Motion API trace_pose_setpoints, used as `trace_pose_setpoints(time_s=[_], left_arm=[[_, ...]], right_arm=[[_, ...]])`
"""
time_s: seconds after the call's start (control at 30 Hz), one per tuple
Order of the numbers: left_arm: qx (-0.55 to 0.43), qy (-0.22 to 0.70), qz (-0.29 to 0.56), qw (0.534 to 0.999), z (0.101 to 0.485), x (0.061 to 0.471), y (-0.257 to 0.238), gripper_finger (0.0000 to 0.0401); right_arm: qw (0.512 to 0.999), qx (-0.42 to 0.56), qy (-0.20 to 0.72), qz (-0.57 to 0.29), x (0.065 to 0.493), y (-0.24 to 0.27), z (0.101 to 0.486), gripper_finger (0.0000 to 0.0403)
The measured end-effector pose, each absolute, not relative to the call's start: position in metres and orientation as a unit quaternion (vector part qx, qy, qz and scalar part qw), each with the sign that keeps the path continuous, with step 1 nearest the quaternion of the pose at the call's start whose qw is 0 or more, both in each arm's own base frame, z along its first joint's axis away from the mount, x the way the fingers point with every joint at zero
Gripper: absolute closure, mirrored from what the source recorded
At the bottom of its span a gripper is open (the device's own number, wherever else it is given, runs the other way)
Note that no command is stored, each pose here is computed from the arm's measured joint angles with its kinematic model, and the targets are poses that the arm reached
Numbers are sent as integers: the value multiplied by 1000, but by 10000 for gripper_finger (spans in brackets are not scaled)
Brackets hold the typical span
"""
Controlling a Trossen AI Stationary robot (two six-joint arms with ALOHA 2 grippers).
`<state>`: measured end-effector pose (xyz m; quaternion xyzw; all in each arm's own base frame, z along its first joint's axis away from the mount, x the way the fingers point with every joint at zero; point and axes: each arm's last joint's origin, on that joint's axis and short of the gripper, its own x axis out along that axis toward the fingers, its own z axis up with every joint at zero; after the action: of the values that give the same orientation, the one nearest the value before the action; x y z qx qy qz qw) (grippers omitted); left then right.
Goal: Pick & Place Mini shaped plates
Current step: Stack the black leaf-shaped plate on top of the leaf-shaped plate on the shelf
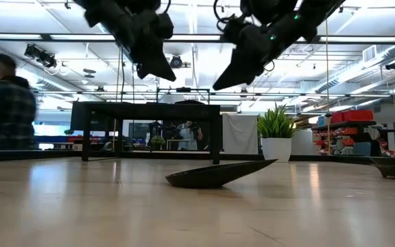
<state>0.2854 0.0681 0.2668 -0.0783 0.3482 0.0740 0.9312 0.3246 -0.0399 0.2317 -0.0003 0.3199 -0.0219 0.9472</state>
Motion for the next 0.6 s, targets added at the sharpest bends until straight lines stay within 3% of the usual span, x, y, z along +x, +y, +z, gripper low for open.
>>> trace_pose_setpoints(time_s=[0.23, 0.6], left_arm=[[-88, 224, 42, 970, 231, 297, -32, 387], [9, 228, 14, 974, 213, 313, -148, 392]], right_arm=[[936, -11, 352, 1, 315, -19, 235, 392], [933, 29, 355, 41, 303, 24, 203, 392]])
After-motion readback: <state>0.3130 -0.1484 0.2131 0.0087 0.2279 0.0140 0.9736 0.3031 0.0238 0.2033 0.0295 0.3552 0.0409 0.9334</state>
